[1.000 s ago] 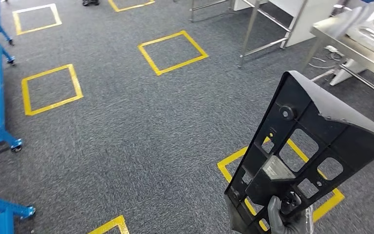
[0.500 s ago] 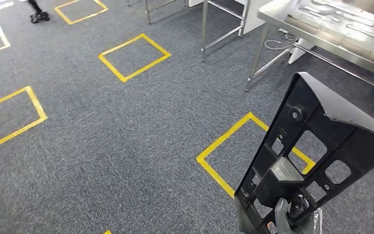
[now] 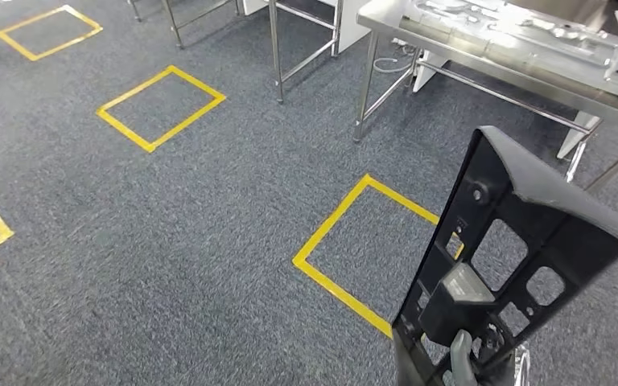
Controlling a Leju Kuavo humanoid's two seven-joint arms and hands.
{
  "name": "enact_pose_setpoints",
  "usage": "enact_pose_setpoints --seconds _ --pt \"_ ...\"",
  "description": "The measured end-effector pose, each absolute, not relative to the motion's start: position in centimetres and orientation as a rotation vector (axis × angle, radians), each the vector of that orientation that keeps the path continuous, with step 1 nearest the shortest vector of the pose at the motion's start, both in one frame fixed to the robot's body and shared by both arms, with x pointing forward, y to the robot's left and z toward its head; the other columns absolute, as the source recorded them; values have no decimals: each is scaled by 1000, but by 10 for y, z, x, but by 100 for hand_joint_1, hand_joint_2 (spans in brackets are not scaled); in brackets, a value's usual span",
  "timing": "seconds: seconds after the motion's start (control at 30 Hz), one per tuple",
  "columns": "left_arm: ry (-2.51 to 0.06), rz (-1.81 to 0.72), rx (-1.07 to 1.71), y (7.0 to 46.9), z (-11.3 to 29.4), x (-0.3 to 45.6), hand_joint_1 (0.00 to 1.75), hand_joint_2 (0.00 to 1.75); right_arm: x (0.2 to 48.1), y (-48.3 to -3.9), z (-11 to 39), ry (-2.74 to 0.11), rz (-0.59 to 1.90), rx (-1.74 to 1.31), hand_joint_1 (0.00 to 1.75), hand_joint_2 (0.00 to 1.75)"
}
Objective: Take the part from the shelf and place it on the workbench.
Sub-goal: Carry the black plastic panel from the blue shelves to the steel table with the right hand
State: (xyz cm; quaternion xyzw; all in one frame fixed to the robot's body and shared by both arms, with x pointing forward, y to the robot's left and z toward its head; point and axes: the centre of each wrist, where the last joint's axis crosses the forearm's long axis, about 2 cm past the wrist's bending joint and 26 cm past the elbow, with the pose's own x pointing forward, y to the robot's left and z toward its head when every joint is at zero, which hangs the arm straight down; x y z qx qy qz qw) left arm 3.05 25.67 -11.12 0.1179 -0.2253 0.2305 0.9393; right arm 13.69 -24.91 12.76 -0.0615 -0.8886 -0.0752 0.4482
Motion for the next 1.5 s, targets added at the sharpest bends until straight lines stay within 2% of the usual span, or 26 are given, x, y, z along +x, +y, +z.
enact_pose_setpoints --seconds 1.5 --pt "-464 450 232 260 -111 30 0 0 137 -242 114 -2158 -121 -204 175 175"
